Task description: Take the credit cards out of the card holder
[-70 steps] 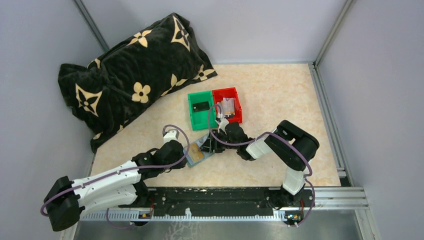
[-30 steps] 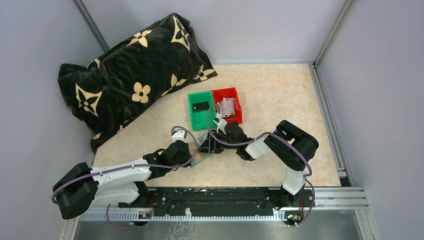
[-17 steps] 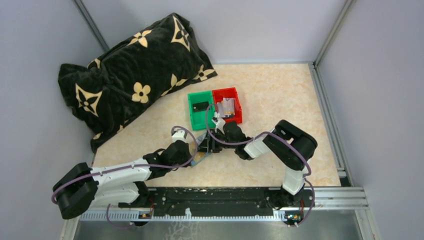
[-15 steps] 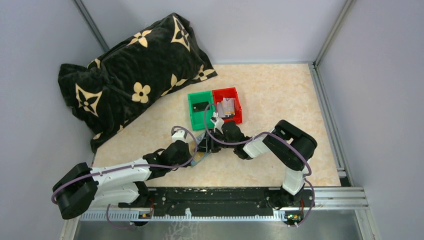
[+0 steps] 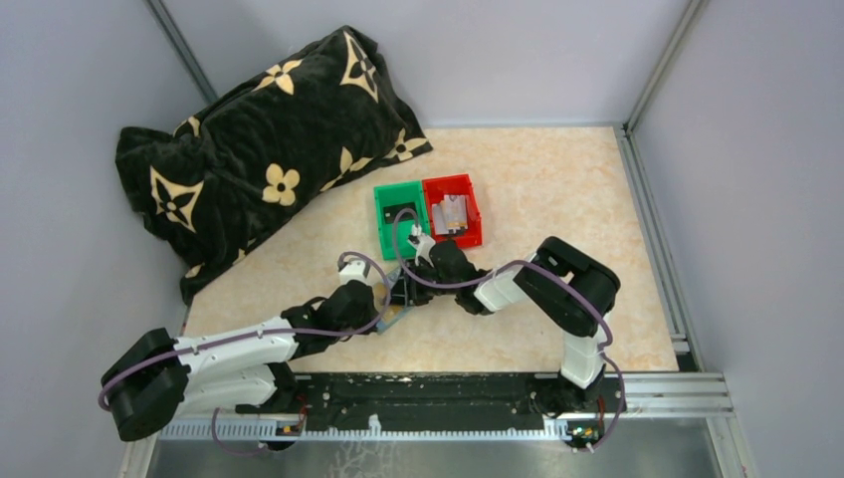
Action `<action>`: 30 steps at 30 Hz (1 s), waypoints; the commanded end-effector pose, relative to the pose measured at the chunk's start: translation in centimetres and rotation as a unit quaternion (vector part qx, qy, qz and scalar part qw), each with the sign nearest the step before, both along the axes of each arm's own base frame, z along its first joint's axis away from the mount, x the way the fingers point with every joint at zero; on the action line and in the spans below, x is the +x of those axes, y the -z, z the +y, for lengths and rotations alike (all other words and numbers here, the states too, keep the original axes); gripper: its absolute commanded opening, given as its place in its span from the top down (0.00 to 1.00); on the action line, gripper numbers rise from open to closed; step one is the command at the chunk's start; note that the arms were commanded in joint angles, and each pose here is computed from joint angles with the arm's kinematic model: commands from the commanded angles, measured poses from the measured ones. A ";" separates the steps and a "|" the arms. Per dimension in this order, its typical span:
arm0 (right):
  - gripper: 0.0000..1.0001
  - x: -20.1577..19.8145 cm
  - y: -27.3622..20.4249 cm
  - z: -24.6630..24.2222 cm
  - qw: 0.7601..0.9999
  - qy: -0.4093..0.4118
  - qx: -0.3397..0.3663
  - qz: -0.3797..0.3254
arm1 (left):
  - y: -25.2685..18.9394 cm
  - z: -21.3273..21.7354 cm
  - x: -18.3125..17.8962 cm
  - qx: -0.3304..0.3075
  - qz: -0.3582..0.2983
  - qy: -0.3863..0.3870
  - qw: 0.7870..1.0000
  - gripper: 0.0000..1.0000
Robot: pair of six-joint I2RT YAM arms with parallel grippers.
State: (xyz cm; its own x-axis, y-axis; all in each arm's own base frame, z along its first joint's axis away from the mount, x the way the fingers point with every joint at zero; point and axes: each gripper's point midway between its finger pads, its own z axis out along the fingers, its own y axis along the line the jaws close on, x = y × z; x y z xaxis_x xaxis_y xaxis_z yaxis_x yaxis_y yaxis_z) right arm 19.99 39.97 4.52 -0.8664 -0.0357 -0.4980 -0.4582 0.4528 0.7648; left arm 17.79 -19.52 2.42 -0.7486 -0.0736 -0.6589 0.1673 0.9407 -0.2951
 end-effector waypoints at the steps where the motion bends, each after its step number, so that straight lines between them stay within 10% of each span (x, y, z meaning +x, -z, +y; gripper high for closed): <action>1: 0.78 -3.1 0.4 1.0 0.998 -0.060 -0.003 0.013 | 1.8 1.7 -0.9 0.039 0.021 -0.003 0.999 1.00; 6: 0.99 -3.2 0.2 0.8 0.998 -0.061 0.001 0.012 | 1.9 1.5 -0.9 0.043 0.027 0.000 0.999 0.95; 12: 1.00 -2.8 -0.1 0.6 0.999 -0.049 0.003 0.005 | 1.7 2.1 -0.8 0.052 0.023 -0.009 0.998 0.82; 30: 0.99 0.3 -1.3 -2.7 1.000 0.003 0.015 -0.003 | 3.3 2.7 -1.1 0.085 0.047 -0.014 0.995 1.00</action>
